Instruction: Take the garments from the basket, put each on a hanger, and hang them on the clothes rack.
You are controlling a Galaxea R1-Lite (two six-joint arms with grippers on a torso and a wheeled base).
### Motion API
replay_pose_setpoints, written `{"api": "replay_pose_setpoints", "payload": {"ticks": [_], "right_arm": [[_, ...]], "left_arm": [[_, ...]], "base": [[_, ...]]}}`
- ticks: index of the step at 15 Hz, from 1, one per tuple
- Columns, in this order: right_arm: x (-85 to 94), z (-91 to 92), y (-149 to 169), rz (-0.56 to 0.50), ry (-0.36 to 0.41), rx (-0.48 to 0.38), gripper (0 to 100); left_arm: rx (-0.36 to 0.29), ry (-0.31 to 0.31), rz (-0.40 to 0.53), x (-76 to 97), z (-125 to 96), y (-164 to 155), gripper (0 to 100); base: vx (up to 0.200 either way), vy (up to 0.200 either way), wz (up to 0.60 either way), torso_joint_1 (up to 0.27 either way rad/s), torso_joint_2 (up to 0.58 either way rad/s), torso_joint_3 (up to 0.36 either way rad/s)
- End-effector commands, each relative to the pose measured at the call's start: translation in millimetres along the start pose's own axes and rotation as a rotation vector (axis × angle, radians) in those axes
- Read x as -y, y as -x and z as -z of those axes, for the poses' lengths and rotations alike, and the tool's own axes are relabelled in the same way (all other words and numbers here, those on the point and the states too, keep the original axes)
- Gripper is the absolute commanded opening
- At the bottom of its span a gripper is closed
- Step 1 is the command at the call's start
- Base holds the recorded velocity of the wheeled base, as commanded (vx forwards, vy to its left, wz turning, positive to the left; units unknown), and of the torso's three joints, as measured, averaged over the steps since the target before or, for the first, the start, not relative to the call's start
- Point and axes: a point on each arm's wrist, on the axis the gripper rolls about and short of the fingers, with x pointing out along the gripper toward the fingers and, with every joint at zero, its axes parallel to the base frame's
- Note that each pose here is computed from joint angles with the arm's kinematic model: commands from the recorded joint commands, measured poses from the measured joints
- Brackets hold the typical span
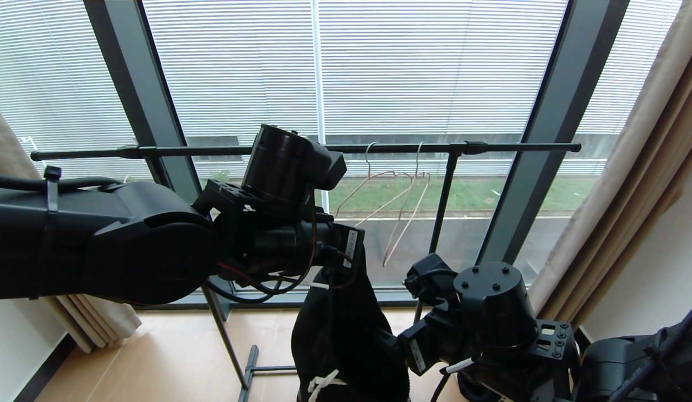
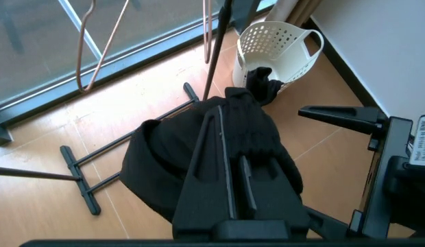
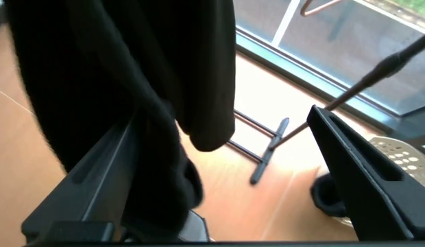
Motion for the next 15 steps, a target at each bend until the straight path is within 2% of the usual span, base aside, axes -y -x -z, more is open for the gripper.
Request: {"api": "replay_pose_setpoints", "payload": {"ticks": [1,3,6,9,13,14,15], "right_arm": [[4.6,4.7,-3.1,0.014,0.011,-0.022,100],[9.8,8.3,-4.9,0.031,0.016,-0.037,100],[23.1,16.7,-5.0,0.065,0.092,-0.075,100],[30.7,21.4,-4.8,0.084,0.133,-0.097,100],[31.7,25.9,-8.1,0.084,0.149,-0.115,100],[31.7,25.9,-8.1,0.084,0.149,-0.115,0],[30.9,27.5,-13.8,0.084,0.149,-0.124,0]], "left_arm": [[0.006,0.002,0.000,-0.2,-1.3,2.8,0],[0.007,0.002,-0.001,-0.8,-1.4,2.7,0],[0.005,0.003,-0.002,-1.4,-1.1,2.5,0],[0.005,0.003,-0.001,-1.3,-1.1,2.5,0],[-0.003,0.004,-0.001,-1.5,0.9,1.5,0],[-0.003,0.004,-0.001,-1.5,0.9,1.5,0],[-0.005,0.004,0.002,-1.4,1.2,1.0,0]], "base": [[0.000,0.000,0.00,0.000,0.00,0.000],[0.000,0.000,0.00,0.000,0.00,0.000],[0.000,0.000,0.00,0.000,0.00,0.000],[0.000,0.000,0.00,0.000,0.00,0.000],[0.000,0.000,0.00,0.000,0.00,0.000],[0.000,0.000,0.00,0.000,0.00,0.000],[0.000,0.000,0.00,0.000,0.00,0.000]]}}
